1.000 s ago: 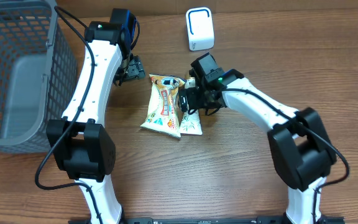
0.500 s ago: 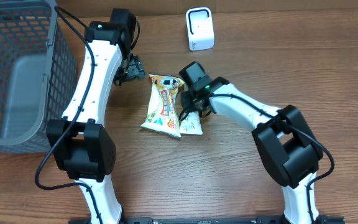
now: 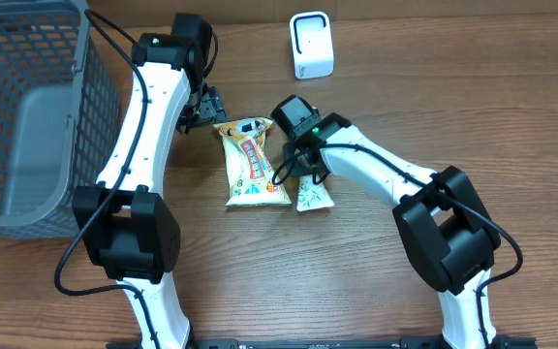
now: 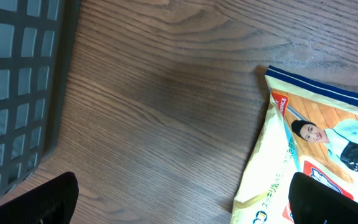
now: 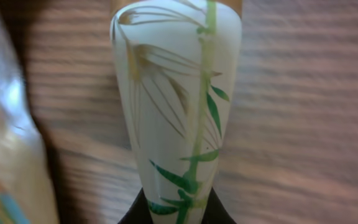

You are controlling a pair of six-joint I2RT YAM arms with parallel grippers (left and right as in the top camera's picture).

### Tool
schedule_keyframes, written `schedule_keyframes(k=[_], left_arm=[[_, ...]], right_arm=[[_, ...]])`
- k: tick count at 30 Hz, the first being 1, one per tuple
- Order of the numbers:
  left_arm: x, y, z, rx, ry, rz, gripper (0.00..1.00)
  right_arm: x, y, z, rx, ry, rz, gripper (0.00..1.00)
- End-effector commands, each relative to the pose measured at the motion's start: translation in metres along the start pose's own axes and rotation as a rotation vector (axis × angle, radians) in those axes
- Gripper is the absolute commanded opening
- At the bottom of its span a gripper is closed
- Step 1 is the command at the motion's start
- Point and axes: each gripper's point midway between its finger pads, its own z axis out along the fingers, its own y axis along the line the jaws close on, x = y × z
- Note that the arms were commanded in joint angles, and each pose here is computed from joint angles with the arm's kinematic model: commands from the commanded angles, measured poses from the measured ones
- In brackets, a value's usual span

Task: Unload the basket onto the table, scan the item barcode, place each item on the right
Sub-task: 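Lift the white tube and carry it toward the scanner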

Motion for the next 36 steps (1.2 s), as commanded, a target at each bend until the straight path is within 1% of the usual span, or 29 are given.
schedule_keyframes(k=[1,3,6,9,12,15,22,24,29,36], left_arm=[[0.001,-0.004,0.001,0.0,0.003,-0.005,1.0],[0.001,-0.004,0.001,0.0,0.003,-0.005,1.0],[0.001,-0.004,0.001,0.0,0.003,-0.005,1.0],[0.001,-0.004,0.001,0.0,0.003,-0.005,1.0],[0.001,-0.004,0.001,0.0,0.003,-0.005,1.0],[0.001,-0.004,0.001,0.0,0.003,-0.005,1.0],[0.001,-0.004,0.001,0.0,0.003,-0.005,1.0],[0.001,-0.004,0.001,0.0,0.003,-0.005,1.0],[0.001,-0.004,0.001,0.0,0.003,-0.006,1.0],[0.001,-0.004,0.001,0.0,0.003,-0.005,1.0]], right_arm=[[-0.031,0.002,-0.023,-0.08,-0.027,0.082,0.04],[-0.037,0.005,-0.035,-0.167,0.009,0.108,0.04],[-0.048,0.011,-0.063,-0.387,0.087,0.155,0.04],[-0.057,0.024,-0.106,-0.758,0.169,0.161,0.04],[-0.067,0.016,-0.147,-1.059,0.227,0.216,0.04],[-0.077,-0.003,-0.167,-1.19,0.221,0.248,0.04],[-0.086,-0.025,-0.204,-1.417,0.232,0.275,0.03],[-0.086,-0.025,-0.21,-1.45,0.248,0.28,0.04],[-0.086,-0.024,-0.21,-1.437,0.341,0.383,0.04],[-0.089,-0.024,-0.209,-1.435,0.309,0.356,0.04]])
